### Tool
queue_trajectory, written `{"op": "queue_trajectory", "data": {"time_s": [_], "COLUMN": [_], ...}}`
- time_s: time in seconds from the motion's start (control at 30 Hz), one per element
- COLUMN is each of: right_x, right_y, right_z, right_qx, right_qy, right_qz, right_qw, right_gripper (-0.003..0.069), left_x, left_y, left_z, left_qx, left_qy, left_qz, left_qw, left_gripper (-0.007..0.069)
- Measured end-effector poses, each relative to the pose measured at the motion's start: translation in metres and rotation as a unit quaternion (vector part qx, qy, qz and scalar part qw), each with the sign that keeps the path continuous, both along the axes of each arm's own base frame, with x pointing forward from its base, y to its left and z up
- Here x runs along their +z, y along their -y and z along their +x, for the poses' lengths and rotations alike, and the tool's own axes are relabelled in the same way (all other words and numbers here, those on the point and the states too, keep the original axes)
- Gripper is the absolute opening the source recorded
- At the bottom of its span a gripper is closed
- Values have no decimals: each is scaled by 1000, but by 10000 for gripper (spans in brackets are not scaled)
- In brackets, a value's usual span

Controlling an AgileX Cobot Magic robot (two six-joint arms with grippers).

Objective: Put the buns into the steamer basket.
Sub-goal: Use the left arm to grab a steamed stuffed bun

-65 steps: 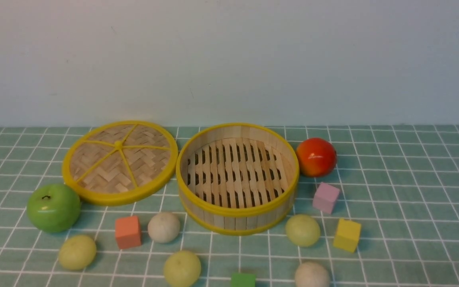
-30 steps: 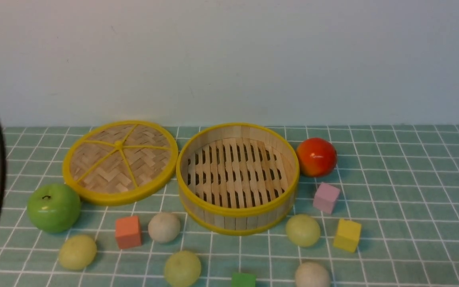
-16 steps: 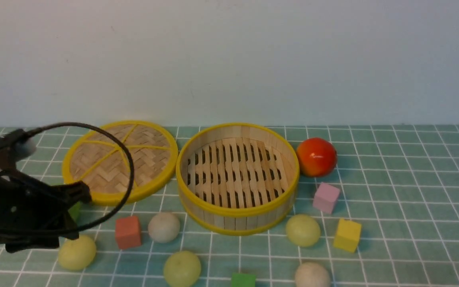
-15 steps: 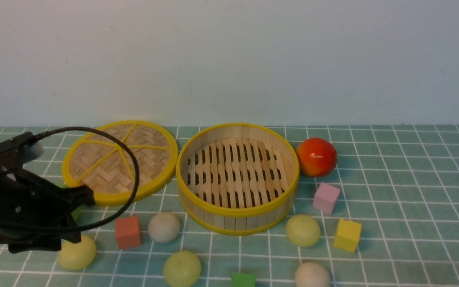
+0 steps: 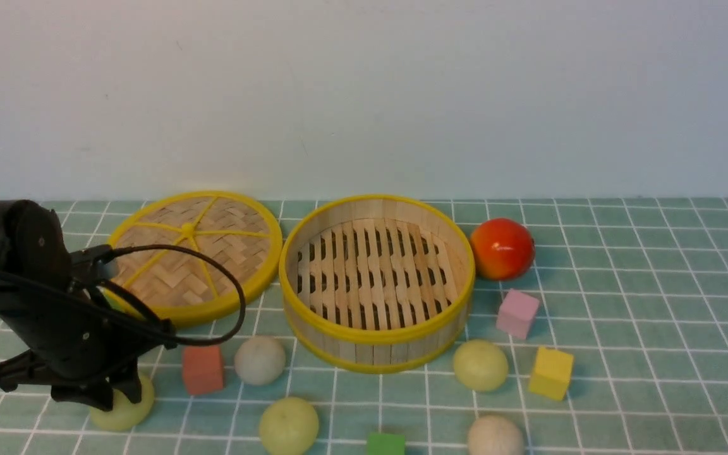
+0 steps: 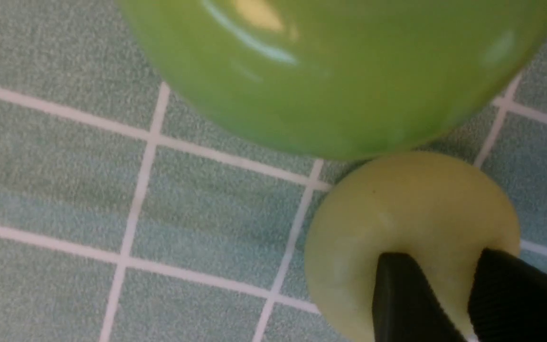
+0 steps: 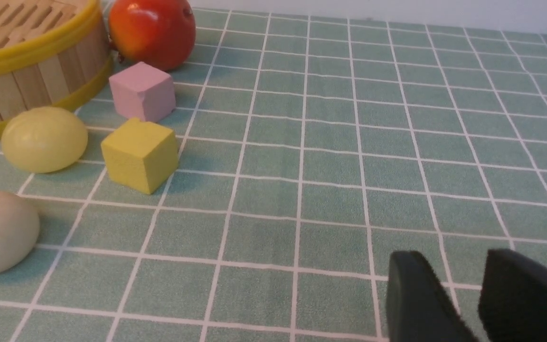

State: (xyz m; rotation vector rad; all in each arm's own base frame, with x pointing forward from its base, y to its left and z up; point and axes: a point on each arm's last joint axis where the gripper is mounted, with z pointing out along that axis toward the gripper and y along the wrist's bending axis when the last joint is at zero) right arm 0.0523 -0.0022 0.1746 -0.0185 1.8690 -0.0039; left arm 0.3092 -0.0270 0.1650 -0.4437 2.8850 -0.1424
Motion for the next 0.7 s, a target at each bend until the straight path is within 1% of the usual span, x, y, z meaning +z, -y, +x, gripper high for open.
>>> {"op": "queue_trajectory", "data": {"time_s": [0.17, 0.47, 0.7], "right_x": [0, 0, 0], "right_y": [0, 0, 0], "right_z": [0, 0, 0], "right_qx": [0, 0, 0], "right_qy": [0, 0, 0], "right_qz": [0, 0, 0], "right_qw": [1000, 1000, 1000], "right_gripper": [239, 239, 239], "left_x": [1, 0, 12], "left_y": [0, 0, 0], "left_z": [1, -3, -2], "left_qx": [0, 0, -3], "left_qy": [3, -21, -7], "left_qz": [0, 1, 3], "left_qw": [1000, 1000, 1000], "left_gripper": [238, 238, 238]}}
